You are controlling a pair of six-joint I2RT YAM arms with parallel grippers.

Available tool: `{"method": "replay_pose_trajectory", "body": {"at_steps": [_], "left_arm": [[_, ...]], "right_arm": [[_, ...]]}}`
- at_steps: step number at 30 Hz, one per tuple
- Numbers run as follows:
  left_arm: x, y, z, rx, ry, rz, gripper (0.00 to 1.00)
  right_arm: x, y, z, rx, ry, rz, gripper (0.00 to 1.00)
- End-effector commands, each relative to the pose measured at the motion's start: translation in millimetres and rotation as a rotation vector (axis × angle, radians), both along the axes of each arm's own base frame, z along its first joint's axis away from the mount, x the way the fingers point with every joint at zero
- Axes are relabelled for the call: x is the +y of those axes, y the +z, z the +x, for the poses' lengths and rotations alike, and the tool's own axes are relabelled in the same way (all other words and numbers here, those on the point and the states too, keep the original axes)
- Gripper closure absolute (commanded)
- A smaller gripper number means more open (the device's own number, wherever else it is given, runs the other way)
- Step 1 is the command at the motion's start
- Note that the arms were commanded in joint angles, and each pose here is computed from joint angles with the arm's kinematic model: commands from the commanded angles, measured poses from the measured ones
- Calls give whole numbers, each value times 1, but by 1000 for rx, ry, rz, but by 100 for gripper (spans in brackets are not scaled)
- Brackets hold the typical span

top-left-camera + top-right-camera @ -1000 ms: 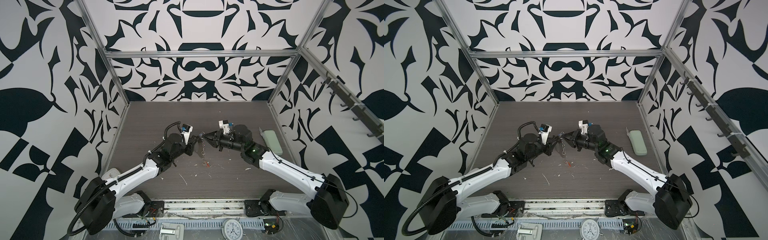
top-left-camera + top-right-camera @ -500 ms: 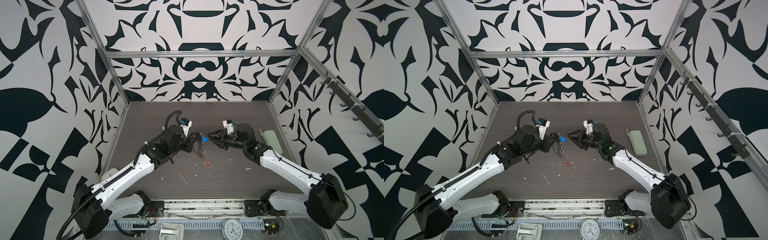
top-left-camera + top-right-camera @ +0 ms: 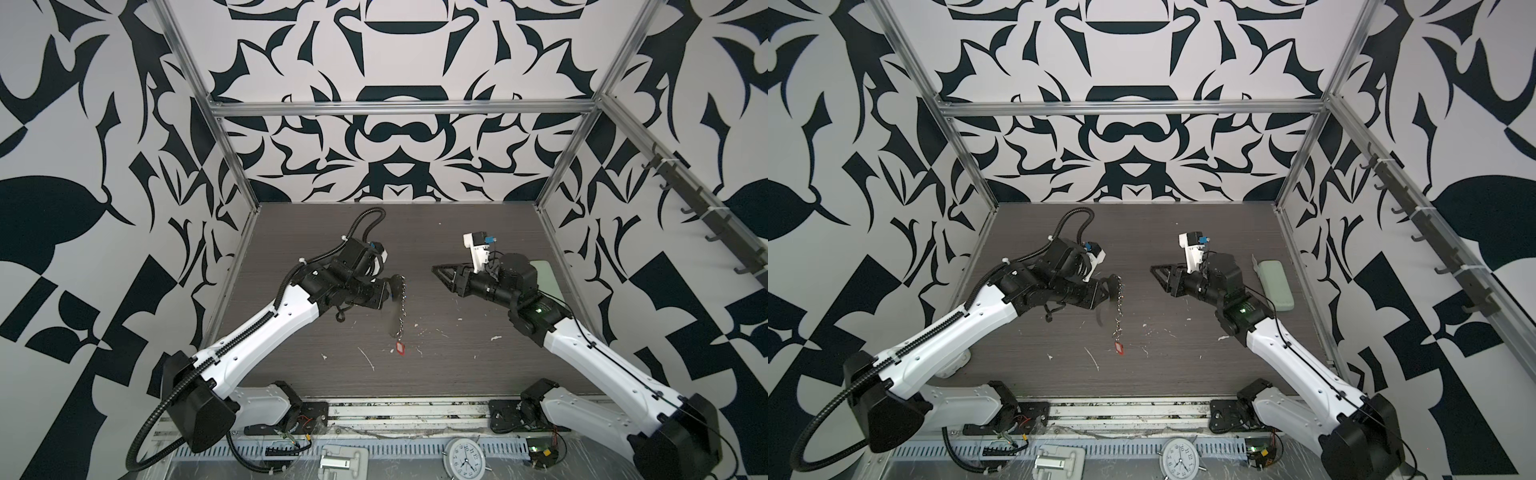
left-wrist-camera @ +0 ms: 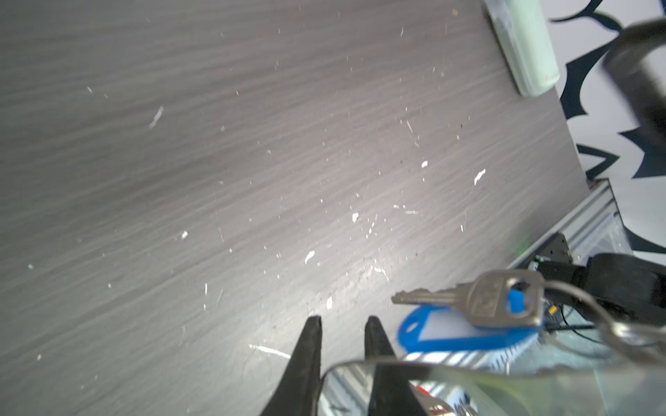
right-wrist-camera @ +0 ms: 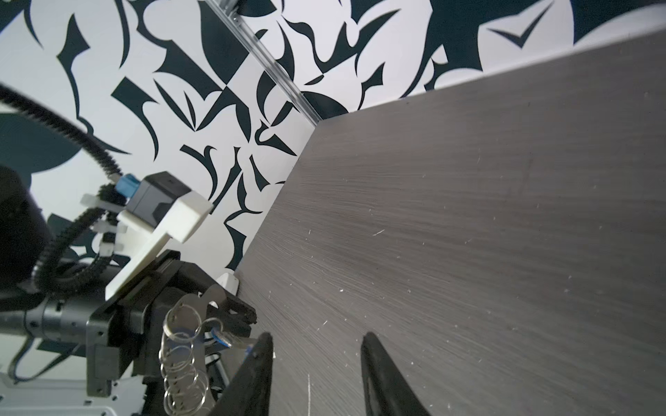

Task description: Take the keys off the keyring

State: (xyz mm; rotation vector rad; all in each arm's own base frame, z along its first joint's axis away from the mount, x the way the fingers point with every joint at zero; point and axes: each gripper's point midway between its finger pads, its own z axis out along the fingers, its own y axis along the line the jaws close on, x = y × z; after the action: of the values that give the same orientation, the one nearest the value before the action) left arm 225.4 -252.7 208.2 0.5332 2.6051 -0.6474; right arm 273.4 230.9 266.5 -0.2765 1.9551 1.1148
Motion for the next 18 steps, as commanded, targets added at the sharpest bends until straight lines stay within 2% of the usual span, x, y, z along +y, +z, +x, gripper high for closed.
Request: {"method": "replay_pose_trajectory", "body": {"at_steps": [1, 7, 18], "left_arm": [[9, -15, -35, 209, -51, 84, 100], [17, -29, -59, 364, -92, 154, 100], [23, -20, -70, 384, -148, 174, 100]], "right_arm": [[12, 14, -9, -209, 121, -108, 56], [36, 6, -29, -312, 228, -141, 56], [60, -4, -67, -401, 379, -180, 57]]}}
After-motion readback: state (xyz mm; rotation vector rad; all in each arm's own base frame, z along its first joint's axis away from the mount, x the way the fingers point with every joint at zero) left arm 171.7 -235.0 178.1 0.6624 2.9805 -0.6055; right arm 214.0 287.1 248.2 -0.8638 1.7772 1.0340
